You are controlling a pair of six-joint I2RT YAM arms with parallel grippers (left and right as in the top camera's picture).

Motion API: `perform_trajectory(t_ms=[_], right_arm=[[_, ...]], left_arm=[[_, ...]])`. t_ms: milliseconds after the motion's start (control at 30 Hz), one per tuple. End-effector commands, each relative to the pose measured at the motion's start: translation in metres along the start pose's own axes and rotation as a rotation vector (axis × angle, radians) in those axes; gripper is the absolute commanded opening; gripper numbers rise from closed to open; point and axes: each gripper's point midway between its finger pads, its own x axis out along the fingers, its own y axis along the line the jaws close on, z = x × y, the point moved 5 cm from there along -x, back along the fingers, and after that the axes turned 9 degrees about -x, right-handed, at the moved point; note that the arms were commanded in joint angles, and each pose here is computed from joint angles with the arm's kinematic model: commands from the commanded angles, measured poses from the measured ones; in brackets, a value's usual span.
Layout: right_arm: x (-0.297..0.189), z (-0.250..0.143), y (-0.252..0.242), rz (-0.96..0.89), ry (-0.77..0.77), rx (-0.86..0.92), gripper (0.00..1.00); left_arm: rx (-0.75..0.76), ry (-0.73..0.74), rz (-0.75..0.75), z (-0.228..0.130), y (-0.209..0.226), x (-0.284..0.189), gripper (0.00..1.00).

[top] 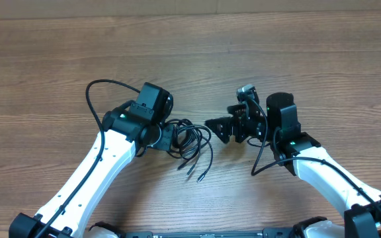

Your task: Untangle cables

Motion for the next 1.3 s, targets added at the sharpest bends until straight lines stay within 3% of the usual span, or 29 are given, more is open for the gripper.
perform_trajectory(t_ms=[0, 767, 1267], right_arm=[[-0.002, 0.006, 0.021, 0.171, -0.023, -0.12, 1.0], [-0.011, -0.002, 0.05, 0.419, -0.052, -0.349, 0.97], [-0.007, -0.004, 0.04, 0.336, -0.027, -0.342, 0.92]], left_arm=[[-0.012, -0.017, 0.012, 0.005, 0.002, -0.001, 0.05], [-0.008, -0.055, -0.027, 0.013, -0.005, -0.001, 0.04], [0.045, -0.047, -0.093, 0.013, -0.013, -0.002, 0.04]])
